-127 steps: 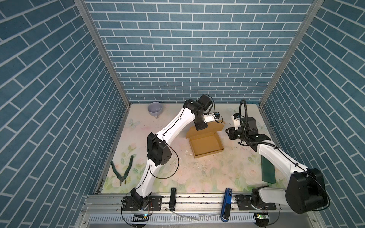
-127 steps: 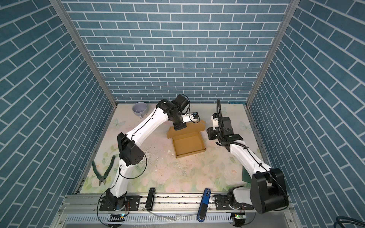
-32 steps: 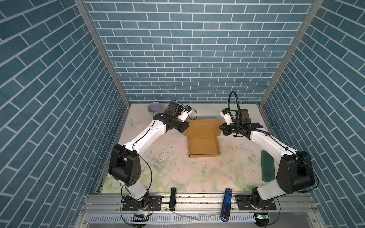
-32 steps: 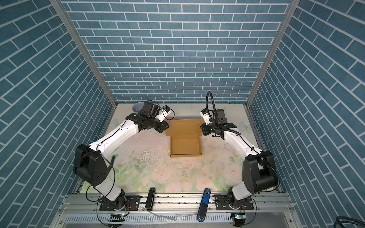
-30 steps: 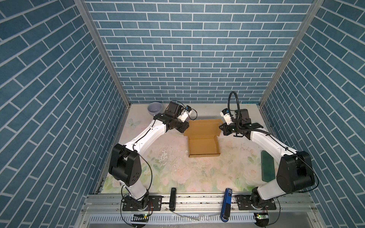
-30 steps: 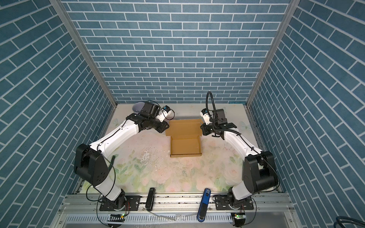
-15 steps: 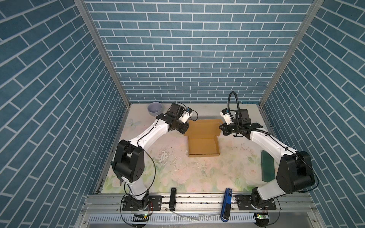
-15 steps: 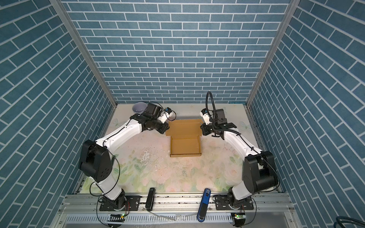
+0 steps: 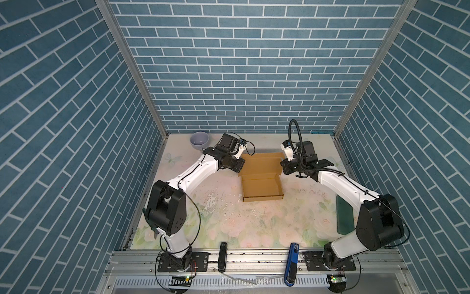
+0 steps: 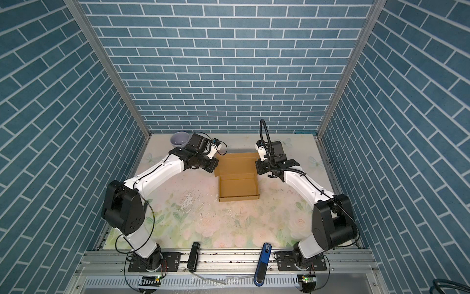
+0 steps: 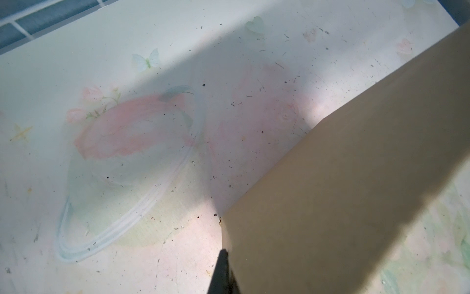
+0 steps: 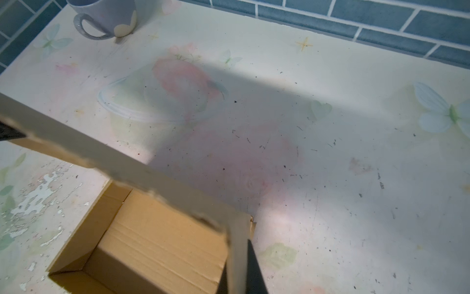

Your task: Fold the paper box

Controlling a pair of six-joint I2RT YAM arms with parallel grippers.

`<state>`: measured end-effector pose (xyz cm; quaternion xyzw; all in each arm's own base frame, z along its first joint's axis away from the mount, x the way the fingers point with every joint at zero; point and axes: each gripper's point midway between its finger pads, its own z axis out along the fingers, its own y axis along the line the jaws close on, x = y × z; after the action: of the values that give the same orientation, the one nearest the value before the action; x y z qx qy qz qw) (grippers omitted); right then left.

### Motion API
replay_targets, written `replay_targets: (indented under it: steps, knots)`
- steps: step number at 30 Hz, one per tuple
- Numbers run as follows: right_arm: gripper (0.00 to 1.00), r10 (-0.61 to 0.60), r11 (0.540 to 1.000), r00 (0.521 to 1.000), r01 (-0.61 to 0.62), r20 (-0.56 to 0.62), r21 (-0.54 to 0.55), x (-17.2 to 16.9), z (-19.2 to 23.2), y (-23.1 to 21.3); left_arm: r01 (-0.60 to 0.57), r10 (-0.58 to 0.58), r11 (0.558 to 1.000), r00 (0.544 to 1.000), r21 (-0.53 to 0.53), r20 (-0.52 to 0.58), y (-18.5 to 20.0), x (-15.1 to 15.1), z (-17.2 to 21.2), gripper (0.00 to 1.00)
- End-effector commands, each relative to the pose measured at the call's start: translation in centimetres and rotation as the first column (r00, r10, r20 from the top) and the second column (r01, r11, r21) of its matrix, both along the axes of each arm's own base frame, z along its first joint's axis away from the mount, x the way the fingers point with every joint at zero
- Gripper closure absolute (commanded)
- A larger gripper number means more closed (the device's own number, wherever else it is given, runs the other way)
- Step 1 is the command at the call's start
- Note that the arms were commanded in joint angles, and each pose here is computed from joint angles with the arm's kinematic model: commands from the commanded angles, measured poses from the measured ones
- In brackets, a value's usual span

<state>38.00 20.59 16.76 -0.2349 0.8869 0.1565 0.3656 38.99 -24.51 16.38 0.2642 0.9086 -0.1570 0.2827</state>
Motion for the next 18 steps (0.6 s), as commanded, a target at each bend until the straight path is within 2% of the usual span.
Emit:
replay_targets:
  steps: [1,8,18]
  knots:
    - [1.00,-0.037,0.999,0.999,0.037,-0.010,-0.011,-0.4,-0.1,0.7,-0.048,0.048,0.998,0.999,-0.049,-0.013,-1.2,-0.2,0.1,1.00]
    - [1.00,-0.103,0.995,0.995,0.103,0.007,0.000,-1.6,0.1,1.1,-0.124,0.123,0.990,0.992,-0.066,-0.015,-2.1,-0.7,-0.3,1.00]
    - [1.00,-0.130,0.991,0.988,0.128,0.079,0.029,-4.2,0.6,1.3,-0.229,0.235,0.968,0.971,-0.107,0.048,-1.6,-2.1,-0.2,1.00]
